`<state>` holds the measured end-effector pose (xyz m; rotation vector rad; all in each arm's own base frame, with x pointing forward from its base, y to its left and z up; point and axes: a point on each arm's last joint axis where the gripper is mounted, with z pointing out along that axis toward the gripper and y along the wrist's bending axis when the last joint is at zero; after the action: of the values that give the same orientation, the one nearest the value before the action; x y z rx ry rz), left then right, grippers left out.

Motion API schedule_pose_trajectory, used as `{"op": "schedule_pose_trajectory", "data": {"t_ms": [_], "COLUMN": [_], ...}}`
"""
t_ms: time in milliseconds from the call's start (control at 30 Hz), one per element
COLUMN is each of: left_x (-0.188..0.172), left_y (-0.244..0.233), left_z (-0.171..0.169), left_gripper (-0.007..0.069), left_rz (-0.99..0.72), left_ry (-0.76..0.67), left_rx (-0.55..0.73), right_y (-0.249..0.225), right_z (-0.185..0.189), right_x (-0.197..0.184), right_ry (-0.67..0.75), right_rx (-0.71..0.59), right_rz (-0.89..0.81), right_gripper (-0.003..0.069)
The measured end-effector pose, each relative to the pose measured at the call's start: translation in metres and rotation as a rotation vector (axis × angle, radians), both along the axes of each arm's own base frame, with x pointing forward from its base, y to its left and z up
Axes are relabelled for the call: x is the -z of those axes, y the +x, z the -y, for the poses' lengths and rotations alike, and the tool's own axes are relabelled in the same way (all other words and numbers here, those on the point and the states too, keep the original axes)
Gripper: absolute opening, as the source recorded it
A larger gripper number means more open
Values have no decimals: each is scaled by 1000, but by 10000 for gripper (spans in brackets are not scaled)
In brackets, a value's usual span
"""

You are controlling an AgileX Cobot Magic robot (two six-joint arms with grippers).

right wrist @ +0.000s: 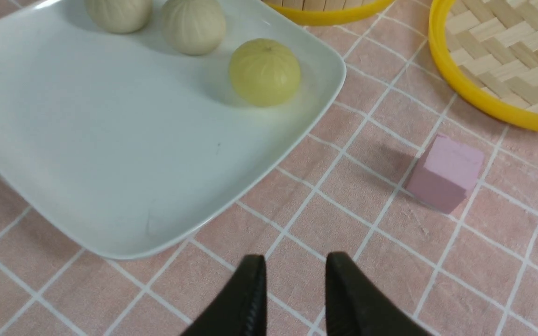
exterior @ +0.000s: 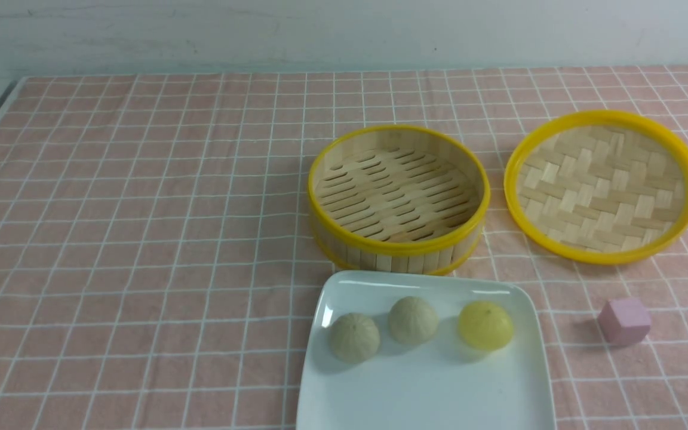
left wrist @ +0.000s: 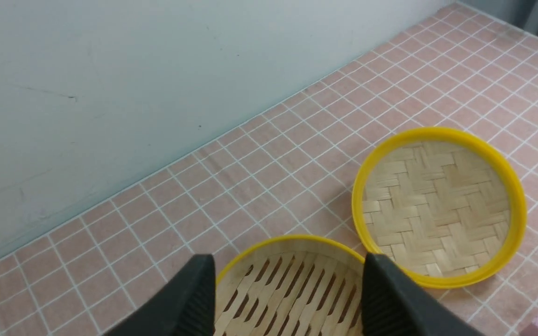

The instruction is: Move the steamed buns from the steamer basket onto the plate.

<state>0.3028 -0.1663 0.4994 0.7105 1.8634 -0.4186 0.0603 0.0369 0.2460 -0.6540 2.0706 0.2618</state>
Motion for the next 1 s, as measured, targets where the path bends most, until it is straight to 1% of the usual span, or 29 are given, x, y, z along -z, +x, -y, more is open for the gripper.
{"op": "schedule_pose_trajectory", "data": {"t_ms": [433,600,800,867,900,1000], "left_x": [0,3,20,36,37,63], "left_y": [0,5,15,18,19,18], "left_z": [0,-5,-10,-14,-14,-20], "left_gripper": [432,432,430,430,430,430], "left_rz": [4,32,-52,-90,-91,-100], "left_ry": [0,75,140,160,156,164], "left_rx": [-2,-48,-141,-197,-204,-261], "right_y": [0,0,0,0,0,0], "right_z": [0,0,0,0,0,0], "right_x": [0,0,0,0,0,0], "right_ry": [0,-1,-1,-2,-2,-2], "right_rx": [-1,-2,-2,-2,-2,-2], "right_rz": [-4,-6,-6,-5,-5,-5], "right_gripper": [223,232,236,236,236,236]}}
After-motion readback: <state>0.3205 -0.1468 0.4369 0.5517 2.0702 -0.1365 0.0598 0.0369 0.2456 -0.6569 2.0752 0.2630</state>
